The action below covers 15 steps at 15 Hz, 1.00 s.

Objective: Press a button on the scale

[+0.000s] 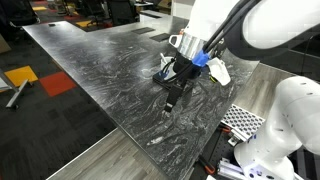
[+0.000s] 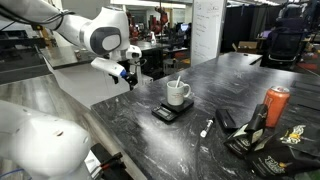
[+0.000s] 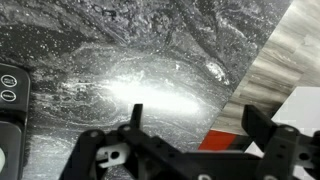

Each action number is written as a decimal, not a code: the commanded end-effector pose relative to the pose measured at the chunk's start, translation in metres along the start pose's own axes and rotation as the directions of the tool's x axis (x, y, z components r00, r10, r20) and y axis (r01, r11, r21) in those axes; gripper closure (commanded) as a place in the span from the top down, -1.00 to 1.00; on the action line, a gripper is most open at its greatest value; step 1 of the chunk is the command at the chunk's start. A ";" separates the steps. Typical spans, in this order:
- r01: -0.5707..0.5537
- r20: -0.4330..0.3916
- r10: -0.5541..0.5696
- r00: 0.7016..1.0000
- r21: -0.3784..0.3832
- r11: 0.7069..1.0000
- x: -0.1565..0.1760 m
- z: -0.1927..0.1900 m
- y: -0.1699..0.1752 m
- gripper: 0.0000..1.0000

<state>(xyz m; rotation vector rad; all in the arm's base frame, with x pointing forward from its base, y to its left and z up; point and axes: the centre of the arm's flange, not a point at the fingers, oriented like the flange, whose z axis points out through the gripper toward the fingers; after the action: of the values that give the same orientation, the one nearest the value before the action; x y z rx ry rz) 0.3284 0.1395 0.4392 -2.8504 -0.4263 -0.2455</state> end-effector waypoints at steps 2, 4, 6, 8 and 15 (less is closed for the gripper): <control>-0.145 -0.052 0.140 0.989 -0.096 0.985 0.000 -0.014 0.020 1.00; -0.223 -0.082 0.214 0.973 -0.123 0.967 -0.002 -0.022 0.032 1.00; -0.318 -0.093 0.308 0.947 -0.129 0.939 -0.008 -0.029 0.044 1.00; -0.383 -0.116 0.370 0.922 -0.126 0.915 -0.014 -0.034 0.055 0.50; -0.487 -0.171 0.461 0.871 -0.179 0.855 -0.035 -0.034 0.091 -0.41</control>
<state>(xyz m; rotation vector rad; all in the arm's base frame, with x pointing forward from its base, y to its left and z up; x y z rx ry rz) 0.3282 0.0522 0.4554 -2.9772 0.2862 -0.3753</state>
